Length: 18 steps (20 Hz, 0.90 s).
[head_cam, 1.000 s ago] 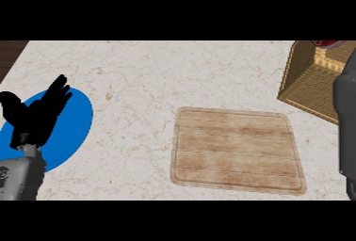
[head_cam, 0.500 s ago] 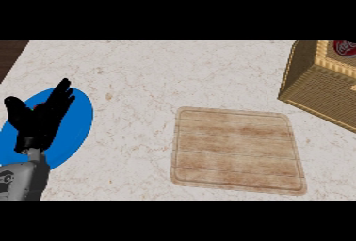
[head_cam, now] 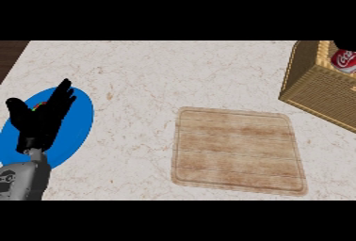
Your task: Pick the can from the cutting board and place it in the basket
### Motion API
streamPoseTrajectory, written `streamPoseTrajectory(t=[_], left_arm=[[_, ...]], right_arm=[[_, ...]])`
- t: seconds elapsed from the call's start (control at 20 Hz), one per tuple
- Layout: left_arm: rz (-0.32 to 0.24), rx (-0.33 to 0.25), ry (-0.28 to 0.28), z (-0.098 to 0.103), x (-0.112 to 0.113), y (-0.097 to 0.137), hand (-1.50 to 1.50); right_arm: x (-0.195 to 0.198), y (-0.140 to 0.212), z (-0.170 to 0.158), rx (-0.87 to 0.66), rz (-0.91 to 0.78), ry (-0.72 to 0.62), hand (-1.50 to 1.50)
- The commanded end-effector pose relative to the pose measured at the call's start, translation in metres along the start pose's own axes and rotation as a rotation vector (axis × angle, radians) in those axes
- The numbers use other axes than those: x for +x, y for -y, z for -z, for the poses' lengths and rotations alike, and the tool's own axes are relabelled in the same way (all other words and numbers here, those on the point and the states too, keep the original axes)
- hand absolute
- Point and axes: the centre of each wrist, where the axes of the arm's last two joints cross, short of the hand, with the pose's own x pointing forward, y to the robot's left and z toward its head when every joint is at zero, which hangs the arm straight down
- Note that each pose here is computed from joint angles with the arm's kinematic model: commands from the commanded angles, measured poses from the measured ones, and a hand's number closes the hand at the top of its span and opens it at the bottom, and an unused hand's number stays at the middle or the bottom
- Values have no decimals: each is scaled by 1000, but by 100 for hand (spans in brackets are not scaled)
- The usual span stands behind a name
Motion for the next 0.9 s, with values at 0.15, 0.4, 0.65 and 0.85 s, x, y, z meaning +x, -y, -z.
streamPoseTrajectory(t=[0.15, 0.4, 0.65, 0.85], left_arm=[[1, -11, -12, -3, 5, -4, 0], [0, 6, -2, 2, 3, 9, 0], [1, 22, -10, 5, 12, -14, 0], [-5, 6, -25, -5, 0, -14, 0]], right_arm=[[-31, -14, 13, 23, 28, 30, -150], [-28, -3, 35, -36, 133, 57, -150], [-46, 26, 39, -176, 333, -105, -150], [-55, 75, 56, -250, 457, -168, -150]])
